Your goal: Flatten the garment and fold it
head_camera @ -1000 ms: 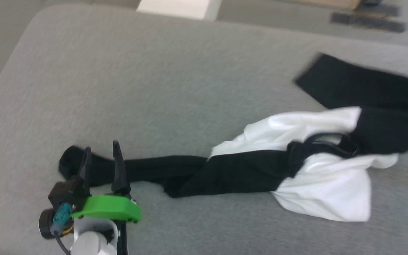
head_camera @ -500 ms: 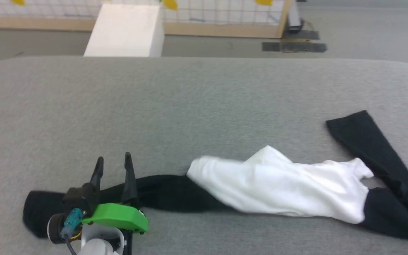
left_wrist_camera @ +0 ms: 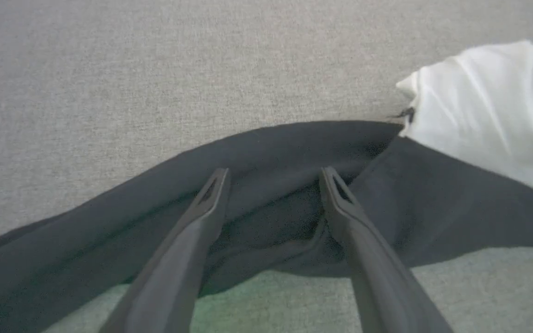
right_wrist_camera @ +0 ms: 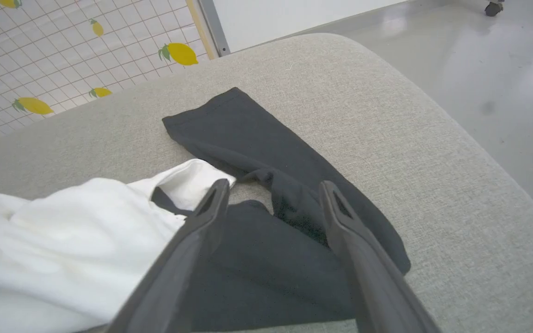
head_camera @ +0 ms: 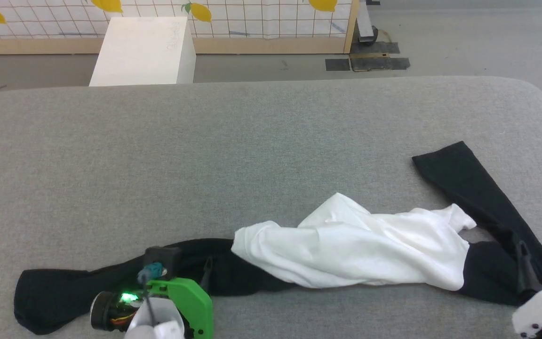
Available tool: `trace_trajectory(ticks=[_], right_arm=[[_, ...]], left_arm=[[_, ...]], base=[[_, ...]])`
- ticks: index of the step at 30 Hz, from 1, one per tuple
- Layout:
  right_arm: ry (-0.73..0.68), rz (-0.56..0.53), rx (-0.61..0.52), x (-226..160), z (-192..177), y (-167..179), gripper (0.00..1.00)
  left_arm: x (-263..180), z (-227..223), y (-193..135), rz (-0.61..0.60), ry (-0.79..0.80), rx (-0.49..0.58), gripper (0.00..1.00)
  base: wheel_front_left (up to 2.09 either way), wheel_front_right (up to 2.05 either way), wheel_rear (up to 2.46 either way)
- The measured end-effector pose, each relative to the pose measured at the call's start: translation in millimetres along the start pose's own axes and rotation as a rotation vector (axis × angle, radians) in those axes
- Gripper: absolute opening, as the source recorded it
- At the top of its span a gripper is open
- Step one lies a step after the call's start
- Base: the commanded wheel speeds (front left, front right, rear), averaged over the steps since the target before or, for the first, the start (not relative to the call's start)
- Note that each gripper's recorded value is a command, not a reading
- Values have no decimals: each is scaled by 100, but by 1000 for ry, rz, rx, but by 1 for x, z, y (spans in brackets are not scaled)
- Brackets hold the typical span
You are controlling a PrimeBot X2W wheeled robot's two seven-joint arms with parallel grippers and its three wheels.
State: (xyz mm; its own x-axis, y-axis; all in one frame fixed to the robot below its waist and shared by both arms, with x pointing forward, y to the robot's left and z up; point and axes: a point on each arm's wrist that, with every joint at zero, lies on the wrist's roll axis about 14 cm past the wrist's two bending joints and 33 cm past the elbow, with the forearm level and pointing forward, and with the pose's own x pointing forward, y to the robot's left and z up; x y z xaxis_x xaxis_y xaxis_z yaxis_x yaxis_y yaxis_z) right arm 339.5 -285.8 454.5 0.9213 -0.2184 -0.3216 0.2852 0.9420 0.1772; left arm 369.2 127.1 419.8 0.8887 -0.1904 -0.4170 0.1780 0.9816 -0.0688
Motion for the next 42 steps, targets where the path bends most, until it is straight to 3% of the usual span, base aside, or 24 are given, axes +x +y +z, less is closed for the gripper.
trace_trajectory(ticks=[7, 8, 9, 10, 15, 19, 20, 27, 28, 29, 37, 42], right_arm=[[13, 67, 7, 0, -5, 22, 100], [14, 72, 6, 0, -6, 24, 100], [14, 75, 6, 0, -6, 25, 100], [14, 80, 5, -1, -6, 27, 100], [20, 106, 13, 0, -8, 35, 100], [3, 119, 10, 1, -5, 40, 100], [-11, 127, 6, 3, -2, 43, 100], [-38, 176, -36, 9, 6, 63, 100], [-41, 196, -41, 10, 7, 70, 100], [-46, 216, -46, 10, 9, 77, 100], [-69, 493, -132, 12, 21, 180, 100], [69, 674, -291, 18, -3, 238, 100]], left_arm=[[3, -34, 4, 4, 303, 108, 100], [4, -36, 2, -7, 336, 111, 49], [4, -37, 1, -15, 361, 115, 13], [4, -37, 1, -22, 375, 125, 0], [11, -21, 16, 36, 285, 91, 0], [10, 7, 62, 221, 128, 4, 0], [2, 21, 99, 356, 45, -64, 0], [-35, 11, 158, 579, -2, -142, 0], [-37, 9, 157, 575, -8, -157, 70], [-37, 8, 155, 563, -17, -179, 100], [-40, 50, 119, 456, -347, -201, 100], [-39, 65, 91, 371, -461, -172, 100]], base=[[0, 0, 0], [0, 0, 0], [0, 0, 0], [0, 0, 0], [0, 0, 0], [0, 0, 0], [0, 0, 0], [0, 0, 0], [0, 0, 0], [0, 0, 0], [0, 0, 0], [0, 0, 0]])
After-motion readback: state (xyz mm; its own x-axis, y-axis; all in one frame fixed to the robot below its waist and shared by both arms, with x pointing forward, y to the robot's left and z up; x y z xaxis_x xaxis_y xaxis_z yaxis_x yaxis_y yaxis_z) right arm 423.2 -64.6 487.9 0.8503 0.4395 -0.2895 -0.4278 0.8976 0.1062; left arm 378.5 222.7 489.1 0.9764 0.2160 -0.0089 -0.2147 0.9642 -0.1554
